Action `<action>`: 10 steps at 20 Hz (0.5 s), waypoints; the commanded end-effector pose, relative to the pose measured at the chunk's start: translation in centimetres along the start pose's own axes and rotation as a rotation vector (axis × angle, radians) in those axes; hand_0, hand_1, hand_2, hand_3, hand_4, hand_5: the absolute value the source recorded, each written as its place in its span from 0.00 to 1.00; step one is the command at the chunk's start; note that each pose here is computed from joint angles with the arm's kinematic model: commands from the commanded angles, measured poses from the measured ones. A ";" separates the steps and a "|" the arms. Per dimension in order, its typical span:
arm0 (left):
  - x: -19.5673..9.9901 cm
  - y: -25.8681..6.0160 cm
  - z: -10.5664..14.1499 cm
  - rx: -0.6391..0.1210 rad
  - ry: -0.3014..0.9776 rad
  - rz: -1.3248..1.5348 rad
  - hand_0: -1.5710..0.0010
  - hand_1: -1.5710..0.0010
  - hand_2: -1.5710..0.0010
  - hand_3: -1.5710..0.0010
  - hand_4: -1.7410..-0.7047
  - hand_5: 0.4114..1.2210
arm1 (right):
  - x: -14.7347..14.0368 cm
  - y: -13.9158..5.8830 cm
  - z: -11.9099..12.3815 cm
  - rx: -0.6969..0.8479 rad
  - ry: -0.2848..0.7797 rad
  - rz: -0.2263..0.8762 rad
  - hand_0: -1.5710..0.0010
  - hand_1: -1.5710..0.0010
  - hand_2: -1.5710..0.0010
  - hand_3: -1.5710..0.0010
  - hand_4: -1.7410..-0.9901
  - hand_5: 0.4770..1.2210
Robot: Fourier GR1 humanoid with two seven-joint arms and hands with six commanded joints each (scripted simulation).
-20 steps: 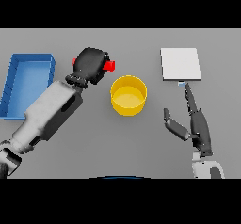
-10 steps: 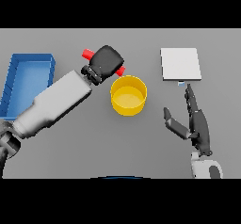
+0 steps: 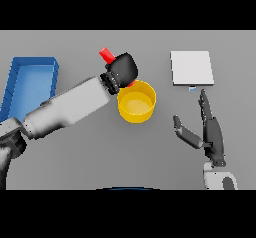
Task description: Pick up the red beaker and tilt it to pour out 1 green nut into yellow bowl. Pick up the yellow bowl and place it on the metallic measuring scale.
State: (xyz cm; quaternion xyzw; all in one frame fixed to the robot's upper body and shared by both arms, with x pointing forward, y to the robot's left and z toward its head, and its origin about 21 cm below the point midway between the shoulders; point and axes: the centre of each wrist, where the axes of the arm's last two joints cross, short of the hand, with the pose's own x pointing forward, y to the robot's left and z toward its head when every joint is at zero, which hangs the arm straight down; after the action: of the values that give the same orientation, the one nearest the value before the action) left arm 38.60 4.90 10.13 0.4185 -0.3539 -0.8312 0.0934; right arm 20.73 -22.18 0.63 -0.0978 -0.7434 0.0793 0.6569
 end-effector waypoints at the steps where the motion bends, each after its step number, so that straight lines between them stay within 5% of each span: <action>1: -0.3 0.0 0.0 0.003 -0.008 -0.027 0.00 0.00 0.00 0.01 0.00 1.00 | -0.4 0.1 0.1 0.003 0.020 0.004 1.00 1.00 1.00 1.00 0.62 0.17; 10: -0.2 1.6 -0.7 -0.053 -0.051 -0.300 0.00 0.00 0.00 0.00 0.01 1.00 | -0.4 0.5 0.2 0.005 0.015 0.032 1.00 1.00 1.00 1.00 0.71 0.15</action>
State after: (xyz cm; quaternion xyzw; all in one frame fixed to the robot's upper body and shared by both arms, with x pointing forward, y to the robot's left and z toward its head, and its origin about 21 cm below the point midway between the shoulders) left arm 39.04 3.45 11.06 0.4421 -0.2679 -0.8555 -0.0292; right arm 20.61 -21.78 0.11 -0.1086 -0.7356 0.0911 0.6624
